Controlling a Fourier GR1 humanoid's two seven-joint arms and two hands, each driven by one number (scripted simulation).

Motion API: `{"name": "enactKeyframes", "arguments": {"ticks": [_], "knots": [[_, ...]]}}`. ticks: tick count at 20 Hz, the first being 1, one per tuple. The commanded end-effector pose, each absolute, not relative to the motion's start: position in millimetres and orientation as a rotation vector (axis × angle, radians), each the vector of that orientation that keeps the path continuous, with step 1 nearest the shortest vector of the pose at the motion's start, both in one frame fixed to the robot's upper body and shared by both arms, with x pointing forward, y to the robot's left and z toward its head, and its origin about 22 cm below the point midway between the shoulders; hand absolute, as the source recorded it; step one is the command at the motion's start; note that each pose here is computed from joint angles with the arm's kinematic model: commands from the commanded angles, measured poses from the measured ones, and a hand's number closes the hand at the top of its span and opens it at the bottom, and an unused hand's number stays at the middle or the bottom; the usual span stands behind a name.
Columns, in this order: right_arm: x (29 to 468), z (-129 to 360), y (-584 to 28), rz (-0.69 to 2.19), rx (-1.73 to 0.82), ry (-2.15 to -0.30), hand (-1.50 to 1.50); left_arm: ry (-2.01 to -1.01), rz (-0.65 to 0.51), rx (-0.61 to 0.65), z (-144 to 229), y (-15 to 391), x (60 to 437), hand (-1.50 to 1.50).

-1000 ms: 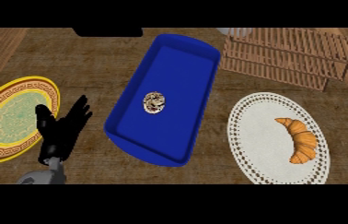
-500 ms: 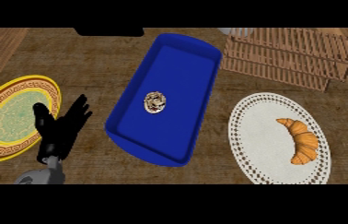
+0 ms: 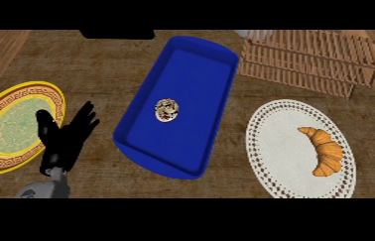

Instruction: Pick the bell pepper from the placemat and place it in the tiered shelf

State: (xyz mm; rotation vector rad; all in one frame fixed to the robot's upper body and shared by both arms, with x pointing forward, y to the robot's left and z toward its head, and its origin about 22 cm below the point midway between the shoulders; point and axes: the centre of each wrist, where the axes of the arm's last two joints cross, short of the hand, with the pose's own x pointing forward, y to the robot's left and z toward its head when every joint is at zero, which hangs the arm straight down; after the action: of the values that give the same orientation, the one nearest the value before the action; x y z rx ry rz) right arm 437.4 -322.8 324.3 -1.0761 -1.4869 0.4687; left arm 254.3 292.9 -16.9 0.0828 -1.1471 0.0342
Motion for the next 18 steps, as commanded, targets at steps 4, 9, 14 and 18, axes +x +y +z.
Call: {"name": "enactKeyframes", "arguments": {"ticks": [4, 9, 14, 18], "knots": [[438.1, 329.2, -325.9, 0.568, -1.126, -1.451, 1.5, -1.121, 0.044, 0.083, -23.5, 298.1, 259.1, 0.0], [439.8, 330.4, -330.7, 0.261, -1.017, -1.505, -1.5, -1.112, 0.039, 0.087, -30.2, 293.0, 247.2, 0.0], [442.9, 333.0, -326.1, 0.114, -0.902, -1.581, -1.5, -1.123, 0.035, 0.094, -25.1, 290.7, 257.4, 0.0], [436.4, 340.3, -337.2, -0.014, -0.792, -1.644, -1.5, -1.096, 0.051, 0.067, -33.2, 287.5, 240.3, 0.0]]}}
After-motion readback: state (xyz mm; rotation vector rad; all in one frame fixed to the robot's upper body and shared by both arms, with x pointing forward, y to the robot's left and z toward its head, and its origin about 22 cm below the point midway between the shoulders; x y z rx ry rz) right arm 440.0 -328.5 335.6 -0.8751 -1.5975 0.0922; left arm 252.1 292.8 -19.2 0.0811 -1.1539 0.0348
